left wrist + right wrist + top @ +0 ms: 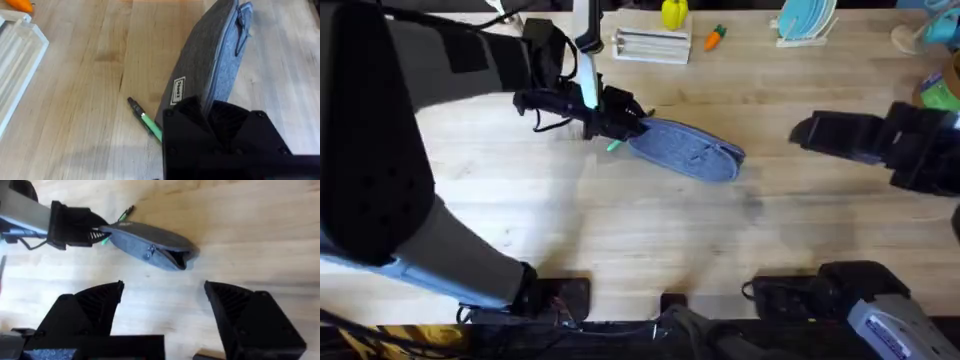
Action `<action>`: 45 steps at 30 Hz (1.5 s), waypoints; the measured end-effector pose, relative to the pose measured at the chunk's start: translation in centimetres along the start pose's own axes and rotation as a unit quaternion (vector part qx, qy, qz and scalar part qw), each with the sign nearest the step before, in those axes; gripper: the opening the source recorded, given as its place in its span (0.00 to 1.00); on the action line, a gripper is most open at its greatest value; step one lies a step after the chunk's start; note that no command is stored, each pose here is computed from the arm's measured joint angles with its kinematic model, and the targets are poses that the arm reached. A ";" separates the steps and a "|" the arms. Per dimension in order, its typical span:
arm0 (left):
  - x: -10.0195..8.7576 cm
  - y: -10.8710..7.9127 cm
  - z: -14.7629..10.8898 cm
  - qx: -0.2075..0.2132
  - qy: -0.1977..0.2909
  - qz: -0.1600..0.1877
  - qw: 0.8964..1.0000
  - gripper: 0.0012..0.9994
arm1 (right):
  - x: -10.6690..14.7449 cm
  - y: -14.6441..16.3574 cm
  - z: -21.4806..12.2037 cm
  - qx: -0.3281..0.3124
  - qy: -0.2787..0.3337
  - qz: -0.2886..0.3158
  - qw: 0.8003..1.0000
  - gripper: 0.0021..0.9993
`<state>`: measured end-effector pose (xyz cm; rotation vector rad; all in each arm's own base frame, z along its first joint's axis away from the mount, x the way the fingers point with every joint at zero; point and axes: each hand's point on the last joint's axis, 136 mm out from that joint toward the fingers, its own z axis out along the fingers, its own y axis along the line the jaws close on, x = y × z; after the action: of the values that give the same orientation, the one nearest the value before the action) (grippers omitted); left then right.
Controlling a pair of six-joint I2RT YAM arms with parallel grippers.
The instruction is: Unzip the bag, pick up the pens from the table one at a time and place them inside, then zip the bag closed.
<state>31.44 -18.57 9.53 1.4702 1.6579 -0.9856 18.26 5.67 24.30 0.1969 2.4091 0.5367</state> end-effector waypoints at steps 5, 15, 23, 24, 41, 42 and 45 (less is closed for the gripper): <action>0.0 0.0 0.0 0.000 0.000 0.000 1.000 0.04 | 4.7 -0.1 3.6 -0.038 0.092 0.068 0.993 1.00; 0.0 0.0 0.0 0.000 0.000 0.000 1.000 0.04 | 4.6 3.3 5.9 -0.103 0.085 0.067 0.989 1.00; 0.0 0.0 0.0 0.000 0.000 0.000 1.000 0.04 | 5.6 5.3 8.4 -0.082 0.108 0.052 0.989 1.00; 0.0 0.0 0.0 0.000 0.000 0.000 1.000 0.04 | 5.7 5.4 8.7 -0.077 0.110 0.051 0.990 1.00; 0.0 0.0 0.0 0.000 0.000 0.000 1.000 0.04 | 5.6 5.8 16.1 0.015 0.099 0.095 0.990 0.98; 0.0 0.0 0.0 0.000 0.000 0.000 1.000 0.04 | 5.5 5.9 16.5 0.015 0.097 0.097 0.990 0.97; 0.0 0.0 0.0 0.000 0.000 0.000 1.000 0.04 | 5.2 6.2 17.3 0.013 0.092 0.100 0.991 0.94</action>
<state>31.44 -18.57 9.53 1.4703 1.6576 -0.9853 25.20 18.35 11.82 0.4195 2.5920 0.6392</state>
